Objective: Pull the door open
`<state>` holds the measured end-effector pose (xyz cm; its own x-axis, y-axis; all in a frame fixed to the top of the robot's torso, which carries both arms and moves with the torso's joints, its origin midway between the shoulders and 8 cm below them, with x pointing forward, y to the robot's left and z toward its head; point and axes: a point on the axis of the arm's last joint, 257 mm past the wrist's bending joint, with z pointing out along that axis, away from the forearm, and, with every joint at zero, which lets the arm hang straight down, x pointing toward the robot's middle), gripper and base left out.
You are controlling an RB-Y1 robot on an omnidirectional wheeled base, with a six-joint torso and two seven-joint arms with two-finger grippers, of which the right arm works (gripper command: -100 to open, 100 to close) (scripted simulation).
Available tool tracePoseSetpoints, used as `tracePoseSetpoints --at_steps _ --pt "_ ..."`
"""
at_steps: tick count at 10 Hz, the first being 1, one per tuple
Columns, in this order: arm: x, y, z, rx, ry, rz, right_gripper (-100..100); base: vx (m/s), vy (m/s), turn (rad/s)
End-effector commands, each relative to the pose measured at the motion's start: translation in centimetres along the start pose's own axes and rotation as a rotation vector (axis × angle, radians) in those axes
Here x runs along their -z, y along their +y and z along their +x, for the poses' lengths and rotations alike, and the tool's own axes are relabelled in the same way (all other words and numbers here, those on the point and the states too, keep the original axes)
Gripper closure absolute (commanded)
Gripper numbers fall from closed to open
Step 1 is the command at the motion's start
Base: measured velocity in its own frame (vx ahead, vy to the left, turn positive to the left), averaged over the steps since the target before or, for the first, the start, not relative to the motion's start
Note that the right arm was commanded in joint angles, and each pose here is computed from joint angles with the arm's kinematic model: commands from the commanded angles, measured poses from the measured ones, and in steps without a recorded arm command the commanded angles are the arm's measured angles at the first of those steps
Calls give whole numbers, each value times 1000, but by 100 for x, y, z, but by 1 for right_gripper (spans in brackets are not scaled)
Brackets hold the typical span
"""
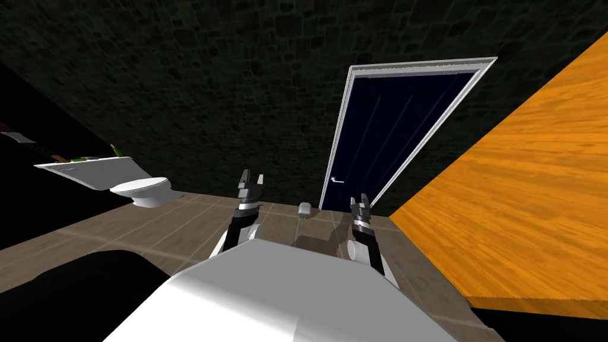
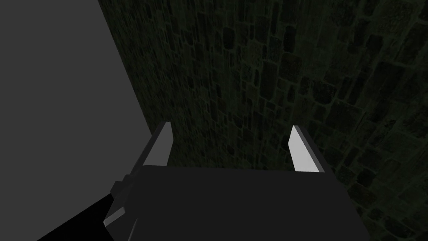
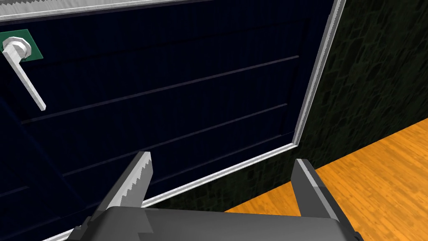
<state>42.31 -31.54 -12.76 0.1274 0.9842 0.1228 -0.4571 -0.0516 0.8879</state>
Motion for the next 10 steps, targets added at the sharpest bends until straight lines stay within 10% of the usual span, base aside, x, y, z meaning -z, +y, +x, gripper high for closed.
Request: tracePoseSetpoints --at_steps 1,10 --pt "32 -102 -36 9 -6 18 -100 54 -60 71" --pt "85 -680 -365 69 -48 101 -100 45 -55 107"
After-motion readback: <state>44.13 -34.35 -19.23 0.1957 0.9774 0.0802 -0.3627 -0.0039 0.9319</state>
